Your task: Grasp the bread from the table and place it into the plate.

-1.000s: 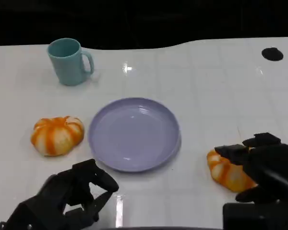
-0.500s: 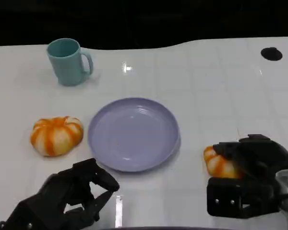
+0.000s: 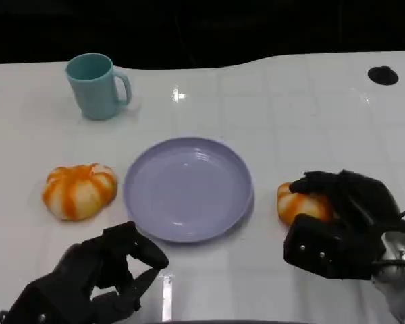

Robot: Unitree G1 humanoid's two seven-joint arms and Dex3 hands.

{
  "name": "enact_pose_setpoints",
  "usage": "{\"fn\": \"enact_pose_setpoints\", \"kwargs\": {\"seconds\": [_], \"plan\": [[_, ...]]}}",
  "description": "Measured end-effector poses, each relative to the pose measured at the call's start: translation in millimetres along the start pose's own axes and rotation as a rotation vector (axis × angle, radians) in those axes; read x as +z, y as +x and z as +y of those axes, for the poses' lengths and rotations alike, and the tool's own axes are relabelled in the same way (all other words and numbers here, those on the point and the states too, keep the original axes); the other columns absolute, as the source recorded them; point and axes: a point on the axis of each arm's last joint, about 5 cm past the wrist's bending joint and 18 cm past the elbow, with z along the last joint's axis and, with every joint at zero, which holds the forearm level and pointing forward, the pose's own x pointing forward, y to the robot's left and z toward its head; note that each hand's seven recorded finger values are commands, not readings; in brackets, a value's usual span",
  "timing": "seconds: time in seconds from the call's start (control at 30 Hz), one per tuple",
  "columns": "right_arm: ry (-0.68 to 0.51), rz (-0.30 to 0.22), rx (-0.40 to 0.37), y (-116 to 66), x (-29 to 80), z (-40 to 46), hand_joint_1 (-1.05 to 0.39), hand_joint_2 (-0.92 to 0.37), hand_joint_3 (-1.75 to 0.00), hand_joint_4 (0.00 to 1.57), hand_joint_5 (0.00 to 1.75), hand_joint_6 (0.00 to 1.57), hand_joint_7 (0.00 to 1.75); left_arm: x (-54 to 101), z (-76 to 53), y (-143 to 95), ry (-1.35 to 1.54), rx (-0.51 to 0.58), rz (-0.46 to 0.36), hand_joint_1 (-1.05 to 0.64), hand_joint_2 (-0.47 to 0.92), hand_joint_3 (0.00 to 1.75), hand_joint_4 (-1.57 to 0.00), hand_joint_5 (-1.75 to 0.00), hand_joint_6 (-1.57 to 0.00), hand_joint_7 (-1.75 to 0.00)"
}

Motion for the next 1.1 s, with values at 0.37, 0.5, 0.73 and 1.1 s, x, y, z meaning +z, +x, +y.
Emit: {"fn": "enact_pose_setpoints", "kwargs": {"seconds": [0.37, 0.5, 0.73, 1.1], "plan": [[0.052, -0.093, -0.048, 3.4, 5.8, -3.9, -0.07, -0.44, -1.08, 0.89, 1.75, 0.70, 1.75, 0.3, -0.5, 0, -0.003, 0.001, -0.001, -0.30, 0.87, 0.55, -0.73, -1.75, -0.63, -1.28], [0.066, -0.121, -0.073, 3.7, 8.2, -5.3, -0.06, -0.42, -1.12, 0.89, 1.75, 0.71, 1.75, 0.3, -0.5, 0, 0.002, 0.002, 0.000, -0.30, 0.87, 0.55, -0.71, -1.75, -0.63, -1.28], [0.116, -0.212, -0.134, 7.0, 22.5, -17.8, -0.03, -0.39, -1.18, 0.90, 1.75, 0.69, 1.74, 0.4, -0.7, 0, 0.009, 0.002, 0.001, -0.30, 0.85, 0.57, -0.74, -1.75, -0.63, -1.28], [0.190, -0.394, -0.121, 15.2, 55.5, -29.8, -0.06, -0.29, -1.38, 0.96, 1.75, 0.76, 1.68, 0.5, -2.3, 1, 0.006, 0.003, -0.004, -0.32, 0.84, 0.59, -0.76, -1.75, -0.64, -1.29]]}}
